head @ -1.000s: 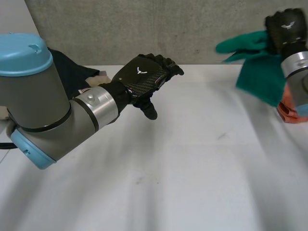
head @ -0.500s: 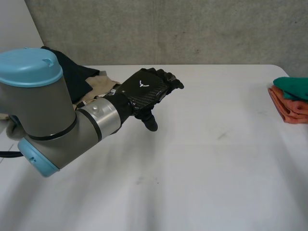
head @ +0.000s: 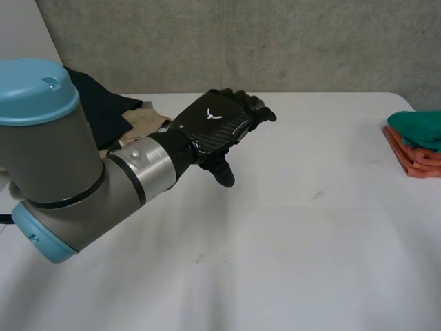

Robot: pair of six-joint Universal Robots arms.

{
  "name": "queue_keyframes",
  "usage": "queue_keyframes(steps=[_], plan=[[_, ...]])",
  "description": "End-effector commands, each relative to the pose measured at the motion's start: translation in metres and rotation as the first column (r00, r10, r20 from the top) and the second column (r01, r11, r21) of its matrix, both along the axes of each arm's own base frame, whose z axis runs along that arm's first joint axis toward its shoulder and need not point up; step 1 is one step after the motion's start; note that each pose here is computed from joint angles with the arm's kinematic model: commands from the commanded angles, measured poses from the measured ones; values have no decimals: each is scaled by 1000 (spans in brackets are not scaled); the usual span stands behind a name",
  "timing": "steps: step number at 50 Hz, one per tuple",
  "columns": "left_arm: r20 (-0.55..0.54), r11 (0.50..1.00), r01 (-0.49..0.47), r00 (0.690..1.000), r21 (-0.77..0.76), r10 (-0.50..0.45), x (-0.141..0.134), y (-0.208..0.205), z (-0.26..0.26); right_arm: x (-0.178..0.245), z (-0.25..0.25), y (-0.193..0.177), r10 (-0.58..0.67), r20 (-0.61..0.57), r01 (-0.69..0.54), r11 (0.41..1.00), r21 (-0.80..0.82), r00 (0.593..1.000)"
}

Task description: Fold the laundry.

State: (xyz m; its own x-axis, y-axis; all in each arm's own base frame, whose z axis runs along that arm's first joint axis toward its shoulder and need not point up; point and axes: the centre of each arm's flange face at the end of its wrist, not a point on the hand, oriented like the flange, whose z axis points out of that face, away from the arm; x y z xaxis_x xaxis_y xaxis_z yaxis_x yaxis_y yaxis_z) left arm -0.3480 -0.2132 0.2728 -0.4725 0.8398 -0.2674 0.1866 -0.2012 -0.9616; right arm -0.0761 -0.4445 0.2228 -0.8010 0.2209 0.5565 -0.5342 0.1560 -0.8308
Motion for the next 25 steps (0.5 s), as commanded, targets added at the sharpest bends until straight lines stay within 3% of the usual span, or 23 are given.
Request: queue_keyframes(steps=[1,4,7,11,12,14,15,16,19,20,23,25], plan=[[-43,1000,1,999,-13,-2,2,5,16,-27,54,5,-88,1,88,995,-52,996],[-92,1000,-1,996,-18,-1,5,7,30,-20,80,3,-66,3,65,982,-178,998],[-164,999,-7,986,-45,0,8,7,47,13,121,10,45,58,-21,931,-364,997],[-260,997,-40,965,-72,20,17,4,69,76,147,27,294,101,-207,840,-501,950],[-278,996,-54,960,-77,31,19,2,73,105,150,38,415,104,-305,796,-523,904],[-314,991,-99,947,-84,68,28,-6,79,137,147,49,533,99,-413,748,-520,840],[-352,981,-172,927,-94,128,40,-18,87,153,143,55,587,97,-466,722,-512,804],[-364,975,-200,919,-96,152,45,-23,88,187,131,67,693,106,-574,664,-479,714],[-381,947,-304,891,-99,246,65,-44,91,238,107,92,813,133,-713,565,-415,567],[-383,937,-335,882,-99,275,71,-50,91,261,93,108,858,160,-773,510,-378,488],[-372,893,-440,847,-95,379,101,-79,87,293,63,137,894,250,-849,437,-297,373],[-344,848,-524,813,-84,469,128,-106,76,301,50,148,886,293,-864,435,-252,360]])
